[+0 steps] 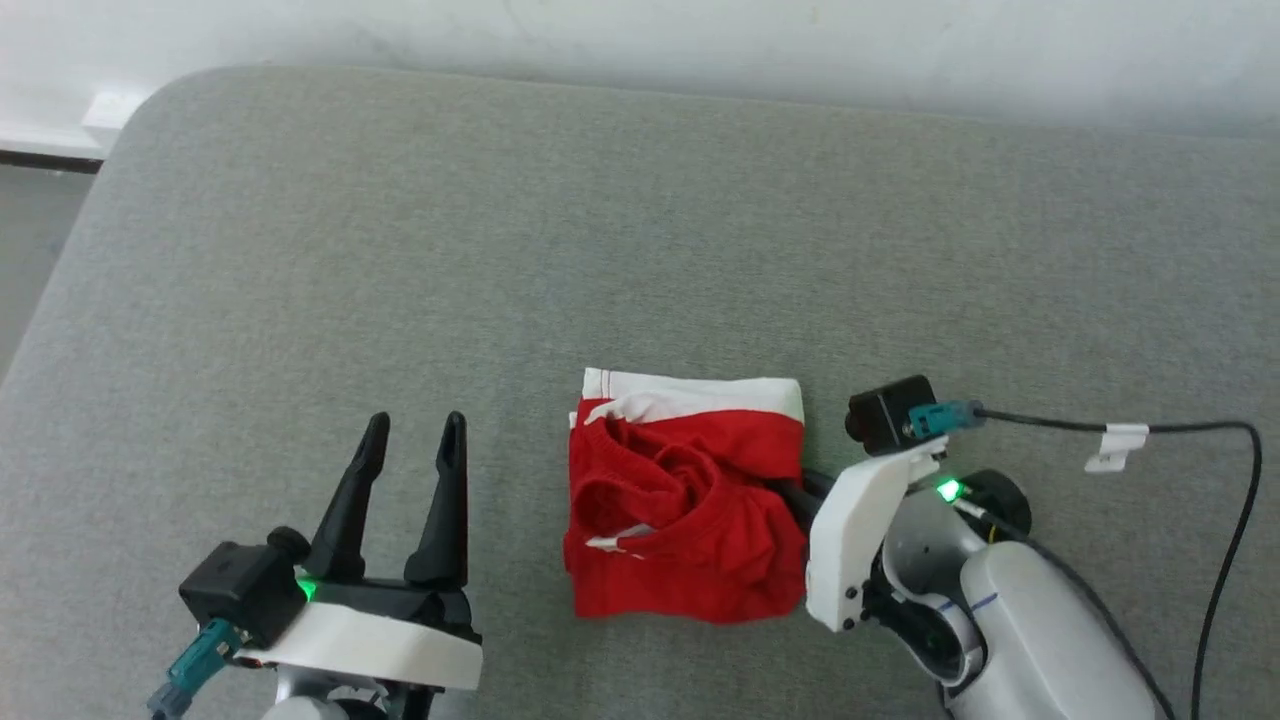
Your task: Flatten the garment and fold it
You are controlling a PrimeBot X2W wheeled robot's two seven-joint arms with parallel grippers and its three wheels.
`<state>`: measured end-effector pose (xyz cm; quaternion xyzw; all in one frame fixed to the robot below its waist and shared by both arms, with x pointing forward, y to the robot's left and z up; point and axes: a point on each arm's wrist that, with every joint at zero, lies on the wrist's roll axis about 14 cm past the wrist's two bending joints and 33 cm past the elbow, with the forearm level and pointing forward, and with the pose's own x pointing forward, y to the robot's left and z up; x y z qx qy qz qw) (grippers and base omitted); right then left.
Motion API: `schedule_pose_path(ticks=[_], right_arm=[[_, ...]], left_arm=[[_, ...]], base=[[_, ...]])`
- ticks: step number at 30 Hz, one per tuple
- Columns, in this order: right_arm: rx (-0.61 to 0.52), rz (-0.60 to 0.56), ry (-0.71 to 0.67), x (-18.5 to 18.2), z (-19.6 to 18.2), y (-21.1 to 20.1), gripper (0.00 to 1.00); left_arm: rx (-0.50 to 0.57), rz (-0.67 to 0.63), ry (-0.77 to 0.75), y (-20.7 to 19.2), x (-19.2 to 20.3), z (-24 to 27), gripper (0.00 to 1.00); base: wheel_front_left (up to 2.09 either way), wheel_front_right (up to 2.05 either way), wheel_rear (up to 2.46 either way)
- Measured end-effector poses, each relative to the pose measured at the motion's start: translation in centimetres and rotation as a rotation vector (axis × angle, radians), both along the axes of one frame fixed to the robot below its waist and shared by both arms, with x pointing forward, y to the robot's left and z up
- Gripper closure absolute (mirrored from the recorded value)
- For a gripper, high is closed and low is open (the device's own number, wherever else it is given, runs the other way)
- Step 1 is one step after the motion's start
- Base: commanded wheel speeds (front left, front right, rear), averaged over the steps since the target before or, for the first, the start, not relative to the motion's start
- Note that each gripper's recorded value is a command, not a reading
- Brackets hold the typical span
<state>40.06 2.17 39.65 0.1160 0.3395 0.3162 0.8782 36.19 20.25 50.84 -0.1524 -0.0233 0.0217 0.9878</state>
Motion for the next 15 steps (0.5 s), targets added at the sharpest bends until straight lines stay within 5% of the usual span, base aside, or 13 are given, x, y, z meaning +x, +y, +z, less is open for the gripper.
schedule_pose_path(ticks=[15], right_arm=[[-0.42,-0.073,-0.114,3.1,3.1,-13.9,1.0]], left_arm=[[0.041,-0.237,-0.059,-5.7,4.8,1.6,0.0]], base=[[0.0,0.0,0.0]])
